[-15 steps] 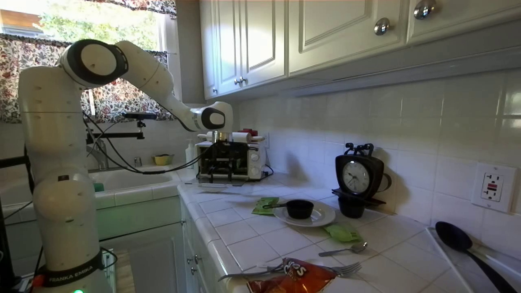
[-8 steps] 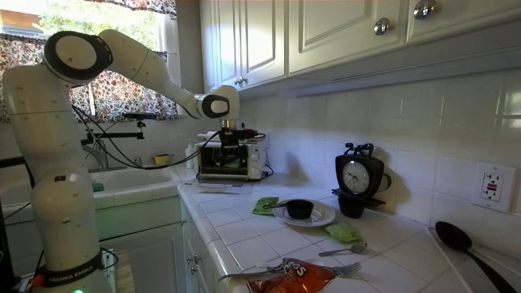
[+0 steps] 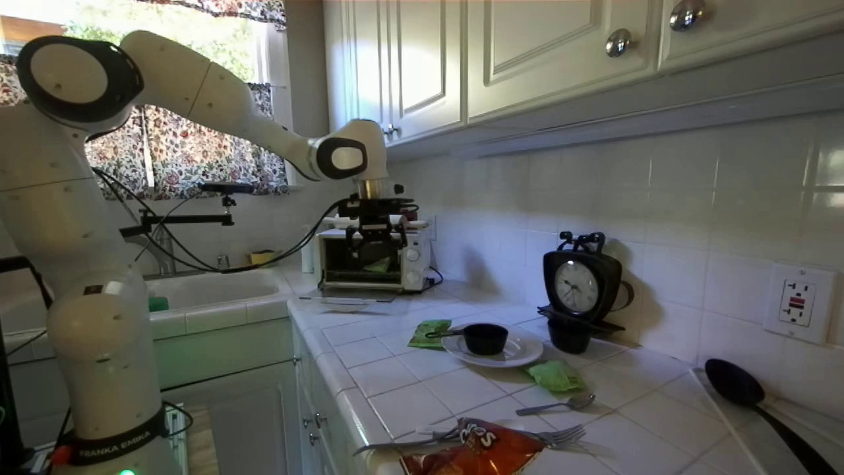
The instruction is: Put the rolling pin on top of the oven then open the oven door.
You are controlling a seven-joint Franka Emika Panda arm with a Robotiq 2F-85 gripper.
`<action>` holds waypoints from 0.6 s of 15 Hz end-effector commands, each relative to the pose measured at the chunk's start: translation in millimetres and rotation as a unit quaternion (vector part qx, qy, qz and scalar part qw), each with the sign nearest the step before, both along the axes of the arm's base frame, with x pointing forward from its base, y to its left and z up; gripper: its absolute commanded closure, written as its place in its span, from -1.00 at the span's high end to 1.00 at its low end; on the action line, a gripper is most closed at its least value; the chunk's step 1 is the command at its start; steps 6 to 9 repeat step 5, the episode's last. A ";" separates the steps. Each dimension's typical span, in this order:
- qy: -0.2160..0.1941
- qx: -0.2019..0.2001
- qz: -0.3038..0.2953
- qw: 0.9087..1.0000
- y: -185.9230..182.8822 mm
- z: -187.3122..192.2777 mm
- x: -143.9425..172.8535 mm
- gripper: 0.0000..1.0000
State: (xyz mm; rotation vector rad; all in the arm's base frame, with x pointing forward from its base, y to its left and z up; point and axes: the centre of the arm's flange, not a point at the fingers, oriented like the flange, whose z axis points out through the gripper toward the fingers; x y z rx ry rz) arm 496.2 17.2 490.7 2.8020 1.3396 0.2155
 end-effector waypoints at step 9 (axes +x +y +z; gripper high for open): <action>-0.028 0.006 -0.045 0.999 2.8 4.2 -19.3 1.00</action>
